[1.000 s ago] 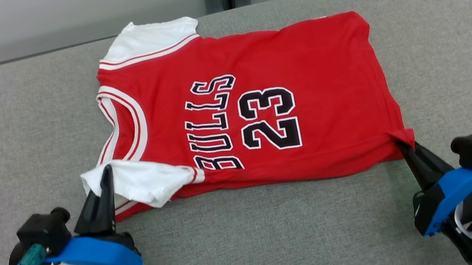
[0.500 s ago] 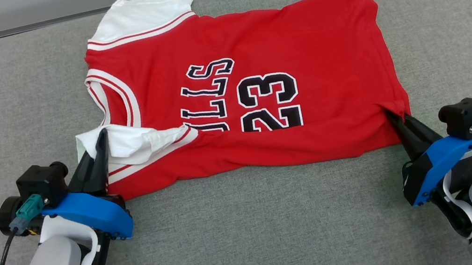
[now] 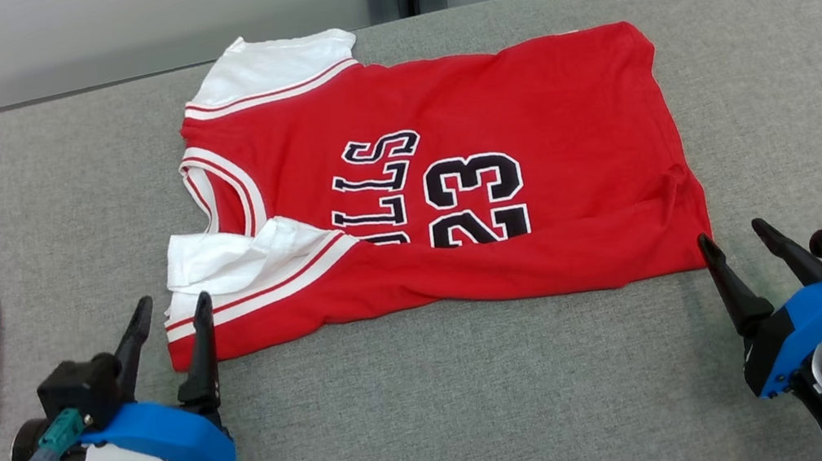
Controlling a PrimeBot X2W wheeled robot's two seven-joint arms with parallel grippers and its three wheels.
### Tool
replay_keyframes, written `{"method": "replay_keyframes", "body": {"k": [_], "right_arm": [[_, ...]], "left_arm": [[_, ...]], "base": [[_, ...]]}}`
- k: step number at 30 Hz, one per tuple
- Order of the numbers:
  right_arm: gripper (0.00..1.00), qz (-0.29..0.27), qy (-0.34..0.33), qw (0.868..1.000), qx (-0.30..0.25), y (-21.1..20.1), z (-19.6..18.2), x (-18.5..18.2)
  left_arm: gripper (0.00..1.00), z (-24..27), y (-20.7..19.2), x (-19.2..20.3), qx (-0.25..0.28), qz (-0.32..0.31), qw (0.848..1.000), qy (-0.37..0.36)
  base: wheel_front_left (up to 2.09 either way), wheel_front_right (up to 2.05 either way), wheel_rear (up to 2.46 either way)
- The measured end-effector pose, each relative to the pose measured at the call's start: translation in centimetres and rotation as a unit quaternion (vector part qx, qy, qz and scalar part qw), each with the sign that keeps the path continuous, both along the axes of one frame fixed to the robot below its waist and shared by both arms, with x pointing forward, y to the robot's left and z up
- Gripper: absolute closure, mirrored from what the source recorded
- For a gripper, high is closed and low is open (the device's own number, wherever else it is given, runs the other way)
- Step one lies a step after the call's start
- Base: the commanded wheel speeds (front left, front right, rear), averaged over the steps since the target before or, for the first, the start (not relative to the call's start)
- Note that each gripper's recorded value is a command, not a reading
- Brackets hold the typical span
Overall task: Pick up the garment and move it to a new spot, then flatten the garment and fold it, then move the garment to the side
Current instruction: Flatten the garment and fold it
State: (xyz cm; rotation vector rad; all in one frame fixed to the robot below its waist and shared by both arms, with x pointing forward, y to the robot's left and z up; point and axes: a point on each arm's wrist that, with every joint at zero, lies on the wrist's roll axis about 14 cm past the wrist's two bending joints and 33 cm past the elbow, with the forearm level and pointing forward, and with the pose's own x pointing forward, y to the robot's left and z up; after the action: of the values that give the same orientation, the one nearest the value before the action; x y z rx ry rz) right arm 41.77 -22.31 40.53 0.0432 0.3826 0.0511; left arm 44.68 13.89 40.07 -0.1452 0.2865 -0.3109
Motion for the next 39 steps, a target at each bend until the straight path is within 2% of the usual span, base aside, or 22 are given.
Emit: {"method": "replay_keyframes", "body": {"k": [6, 21, 22, 23, 24, 25, 26, 27, 39], "right_arm": [[0.0, 0.0, 0.01, 1.0, 0.005, 0.5, -0.5, -0.4], [0.0, 0.016, 0.057, 0.998, -0.01, 1.3, -3.2, 0.1], [0.09, 0.018, 0.057, 0.998, -0.009, 1.5, -3.2, 0.3], [0.38, 0.019, 0.057, 0.998, -0.008, 1.7, -3.3, 0.4], [0.66, 0.02, 0.057, 0.998, -0.007, 1.8, -3.4, 0.5], [0.94, 0.02, 0.056, 0.998, -0.005, 1.9, -3.4, 0.6], [1.0, 0.021, 0.053, 0.998, -0.004, 2.0, -3.4, 0.7], [1.0, 0.022, 0.049, 0.999, -0.002, 2.2, -3.2, 0.8], [1.0, 0.011, 0.006, 1.0, 0.024, 2.4, -1.3, -0.4]], "left_arm": [[0.0, -1.5, 0.9, -1.8, 0.006, 0.011, 1.0, 0.025], [0.0, -4.9, 0.7, -2.7, 0.016, 0.004, 0.997, 0.082], [0.0, -5.0, 0.6, -2.7, 0.016, 0.005, 0.996, 0.084], [0.0, -5.2, 0.7, -2.8, 0.017, 0.005, 0.996, 0.087], [0.04, -5.3, 0.6, -2.8, 0.016, 0.005, 0.996, 0.091], [0.49, -5.3, 0.6, -2.7, 0.017, 0.004, 0.996, 0.091], [0.66, -5.4, 0.6, -2.6, 0.016, 0.005, 0.996, 0.093], [1.0, -5.4, 0.6, -2.6, 0.016, 0.005, 0.995, 0.093], [1.0, -2.3, 0.7, -3.7, -0.014, 0.022, 0.998, 0.056]], "base": [[0.0, 0.0, 0.0], [0.0, 0.0, 0.0], [0.0, 0.0, 0.0], [0.0, 0.0, 0.0], [0.0, 0.0, 0.0], [0.0, 0.0, 0.0], [0.0, 0.0, 0.0], [0.0, 0.0, 0.0], [0.0, 0.0, 0.0]]}}
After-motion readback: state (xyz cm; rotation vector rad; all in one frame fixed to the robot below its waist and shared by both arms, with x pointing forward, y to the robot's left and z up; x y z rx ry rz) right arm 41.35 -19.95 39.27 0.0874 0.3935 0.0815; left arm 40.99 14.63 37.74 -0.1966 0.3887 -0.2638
